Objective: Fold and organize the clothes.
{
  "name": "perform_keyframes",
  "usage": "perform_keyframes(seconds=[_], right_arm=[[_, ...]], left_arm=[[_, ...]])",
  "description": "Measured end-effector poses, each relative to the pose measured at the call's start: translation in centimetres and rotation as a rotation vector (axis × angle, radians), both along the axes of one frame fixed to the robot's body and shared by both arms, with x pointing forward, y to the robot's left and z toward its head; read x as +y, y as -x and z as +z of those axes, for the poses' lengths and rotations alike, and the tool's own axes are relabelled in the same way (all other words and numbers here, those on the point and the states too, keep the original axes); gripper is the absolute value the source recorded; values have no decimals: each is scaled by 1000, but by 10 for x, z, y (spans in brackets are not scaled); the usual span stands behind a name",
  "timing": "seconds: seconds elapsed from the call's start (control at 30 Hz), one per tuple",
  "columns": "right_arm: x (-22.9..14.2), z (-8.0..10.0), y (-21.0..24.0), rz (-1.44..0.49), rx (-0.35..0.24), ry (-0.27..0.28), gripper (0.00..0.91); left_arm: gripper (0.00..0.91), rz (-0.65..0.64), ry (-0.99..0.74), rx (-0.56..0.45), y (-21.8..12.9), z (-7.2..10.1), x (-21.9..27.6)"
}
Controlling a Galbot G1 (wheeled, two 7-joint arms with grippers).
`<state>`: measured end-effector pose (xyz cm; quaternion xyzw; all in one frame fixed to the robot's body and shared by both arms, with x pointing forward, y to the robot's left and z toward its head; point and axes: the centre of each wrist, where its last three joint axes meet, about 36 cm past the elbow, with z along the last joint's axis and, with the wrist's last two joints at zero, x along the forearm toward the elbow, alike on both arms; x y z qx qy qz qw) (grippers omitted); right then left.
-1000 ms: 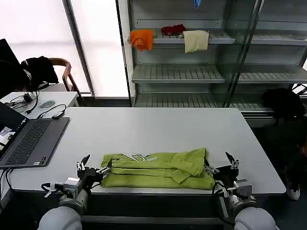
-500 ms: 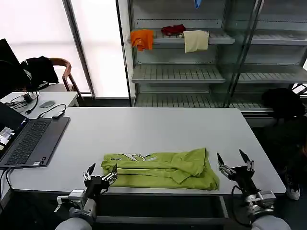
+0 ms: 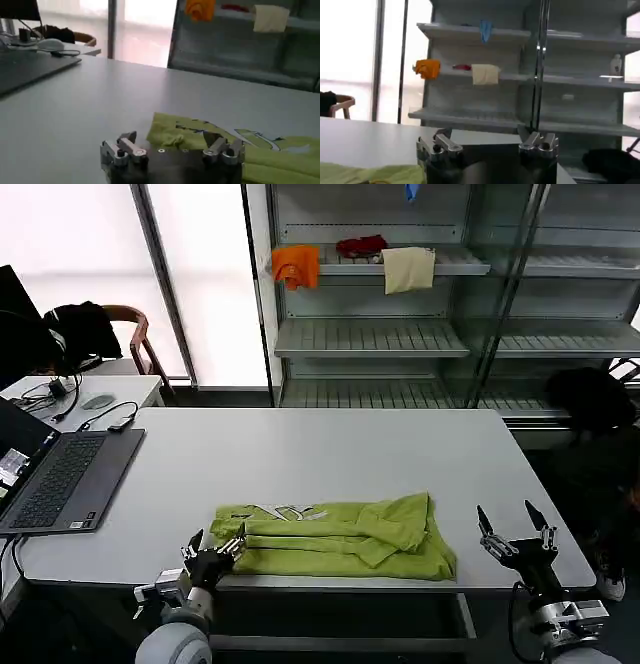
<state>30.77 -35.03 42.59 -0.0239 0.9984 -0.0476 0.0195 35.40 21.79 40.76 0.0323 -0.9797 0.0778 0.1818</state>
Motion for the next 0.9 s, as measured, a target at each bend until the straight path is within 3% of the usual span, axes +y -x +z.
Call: perform_keyframes(seconds=[0.03,0.07,0.13,0.63,0.9], right_arm=[[0,0,0,0,-2,-1,907],[-1,0,0,0,-4,-1,907],[-1,1,0,2,-8,-1,907],[-1,3,-5,4,-22,-9,907],[1,6,-8,5,-28,-12,907]], left_arm=[[282,2,5,4,-1,-1,-1],[121,3,10,9,-2,-1,-2],[10,5,15,20,-4,-3,-4],[0,4,19,46,-11,0,-17],[0,19,23,29,-12,12,-11]])
